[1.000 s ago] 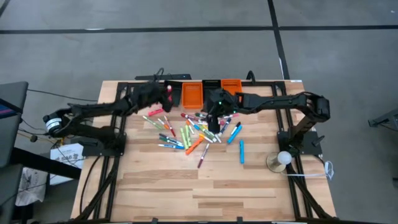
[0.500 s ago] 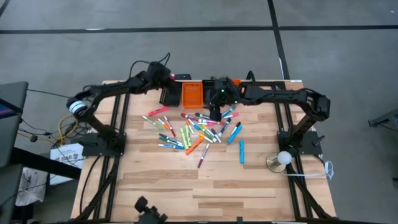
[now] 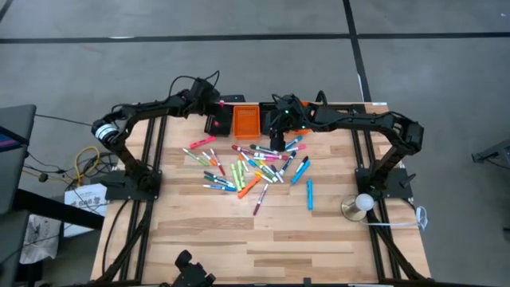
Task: Pick & Place Markers
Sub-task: Put the right big pink highlighter pen into the left black basket, then put the big pink highlighter pen into the left black basket
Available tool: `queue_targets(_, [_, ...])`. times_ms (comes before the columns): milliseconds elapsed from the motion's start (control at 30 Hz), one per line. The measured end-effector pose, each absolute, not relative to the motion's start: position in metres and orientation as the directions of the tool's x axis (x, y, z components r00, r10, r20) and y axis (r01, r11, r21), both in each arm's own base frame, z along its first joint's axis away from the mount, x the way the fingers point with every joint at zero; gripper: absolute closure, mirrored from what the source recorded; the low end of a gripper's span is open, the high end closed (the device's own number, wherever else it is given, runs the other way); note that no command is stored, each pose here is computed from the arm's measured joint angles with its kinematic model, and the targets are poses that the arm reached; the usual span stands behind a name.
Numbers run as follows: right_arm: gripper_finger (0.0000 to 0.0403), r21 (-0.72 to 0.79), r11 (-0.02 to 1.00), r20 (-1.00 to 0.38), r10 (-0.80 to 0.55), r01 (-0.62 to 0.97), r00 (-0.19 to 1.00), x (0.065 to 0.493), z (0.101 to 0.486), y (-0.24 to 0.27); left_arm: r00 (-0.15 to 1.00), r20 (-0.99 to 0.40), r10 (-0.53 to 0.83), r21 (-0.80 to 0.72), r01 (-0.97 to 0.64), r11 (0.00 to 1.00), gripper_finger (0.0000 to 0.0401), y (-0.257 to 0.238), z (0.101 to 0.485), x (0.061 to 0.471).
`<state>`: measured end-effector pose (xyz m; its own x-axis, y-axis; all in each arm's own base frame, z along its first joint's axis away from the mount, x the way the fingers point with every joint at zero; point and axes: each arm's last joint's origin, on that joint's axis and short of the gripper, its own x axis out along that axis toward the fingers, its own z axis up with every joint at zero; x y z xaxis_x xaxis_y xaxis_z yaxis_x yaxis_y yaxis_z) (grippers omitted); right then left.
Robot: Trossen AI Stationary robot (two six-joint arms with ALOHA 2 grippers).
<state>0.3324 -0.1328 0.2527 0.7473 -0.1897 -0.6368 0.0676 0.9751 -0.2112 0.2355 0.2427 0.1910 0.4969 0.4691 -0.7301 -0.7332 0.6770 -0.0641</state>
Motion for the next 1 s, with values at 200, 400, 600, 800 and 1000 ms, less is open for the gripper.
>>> queue_targets(200, [0.0211,-0.211,0.975,-0.637,-0.188,0.065,0.748,0.333,0.253,-0.132,0.496,-0.73,0.47,-0.062,-0.733,0.677,0.0293,0.243,0.191,0.235])
queue_targets(400, [0.0213,-0.211,0.975,-0.637,-0.188,0.065,0.748,0.333,0.253,-0.132,0.496,-0.731,0.47,-0.062,-0.733,0.677,0.0235,0.243,0.191,0.235])
queue_targets(600, [0.0213,-0.211,0.975,-0.637,-0.188,0.065,0.747,0.333,0.253,-0.132,0.494,-0.732,0.469,-0.054,-0.727,0.684,0.0207,0.243,0.191,0.235])
queue_targets(800, [0.0211,-0.211,0.975,-0.637,-0.188,0.065,0.747,0.333,0.253,-0.132,0.523,-0.715,0.464,0.018,-0.65,0.76,0.021,0.231,0.201,0.241])
queue_targets(1000, [0.0213,-0.218,0.974,-0.635,-0.189,0.061,0.749,0.333,0.253,-0.132,0.595,-0.652,0.47,0.194,-0.468,0.862,0.0219,0.181,0.246,0.249])
